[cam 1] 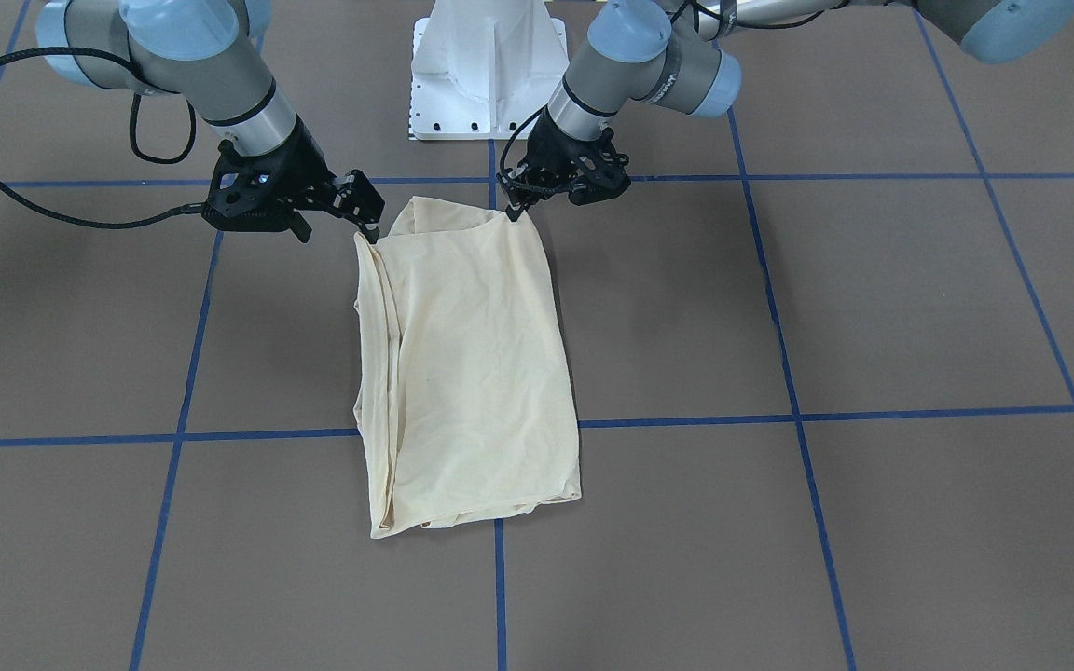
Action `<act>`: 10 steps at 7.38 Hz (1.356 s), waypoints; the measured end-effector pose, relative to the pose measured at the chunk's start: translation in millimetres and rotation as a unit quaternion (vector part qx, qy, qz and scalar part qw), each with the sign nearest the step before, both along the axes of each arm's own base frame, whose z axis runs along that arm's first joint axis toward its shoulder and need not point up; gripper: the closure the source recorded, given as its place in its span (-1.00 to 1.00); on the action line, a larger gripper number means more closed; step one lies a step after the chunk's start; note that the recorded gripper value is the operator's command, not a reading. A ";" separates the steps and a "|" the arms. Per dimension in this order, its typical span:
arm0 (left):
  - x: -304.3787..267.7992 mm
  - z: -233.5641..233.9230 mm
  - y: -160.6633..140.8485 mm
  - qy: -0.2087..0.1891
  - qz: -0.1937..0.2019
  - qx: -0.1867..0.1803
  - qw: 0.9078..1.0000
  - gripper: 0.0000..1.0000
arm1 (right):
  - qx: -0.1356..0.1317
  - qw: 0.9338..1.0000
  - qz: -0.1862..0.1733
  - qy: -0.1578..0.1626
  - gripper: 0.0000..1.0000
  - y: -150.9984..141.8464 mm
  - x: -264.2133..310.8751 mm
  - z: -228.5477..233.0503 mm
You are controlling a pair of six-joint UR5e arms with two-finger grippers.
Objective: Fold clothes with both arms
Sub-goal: 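Lower both grippers to the near ends of the folded shirt's long sides, then close both grippers on the shirt's near corners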
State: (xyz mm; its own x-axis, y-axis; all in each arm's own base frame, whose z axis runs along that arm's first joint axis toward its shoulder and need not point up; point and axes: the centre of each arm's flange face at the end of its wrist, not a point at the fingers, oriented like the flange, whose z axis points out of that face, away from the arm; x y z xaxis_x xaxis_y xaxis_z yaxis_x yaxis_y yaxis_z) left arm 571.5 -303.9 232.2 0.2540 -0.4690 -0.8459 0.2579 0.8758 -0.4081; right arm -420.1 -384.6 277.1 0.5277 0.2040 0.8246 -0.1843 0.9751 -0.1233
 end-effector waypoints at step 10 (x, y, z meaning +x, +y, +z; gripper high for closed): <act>-1.4 -4.2 0.9 0.004 0.001 0.002 1.000 1.00 | -0.036 0.998 0.005 0.061 -1.00 55.3 -92.5 34.6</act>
State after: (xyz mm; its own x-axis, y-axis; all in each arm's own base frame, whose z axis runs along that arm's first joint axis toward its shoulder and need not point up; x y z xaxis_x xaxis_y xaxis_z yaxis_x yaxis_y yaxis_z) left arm 570.0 -303.0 228.0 0.2478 -0.4658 -0.8495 0.2534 0.8775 -0.4072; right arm -512.6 -329.3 311.7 0.6206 0.2656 0.7378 -0.2118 0.9627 -0.1685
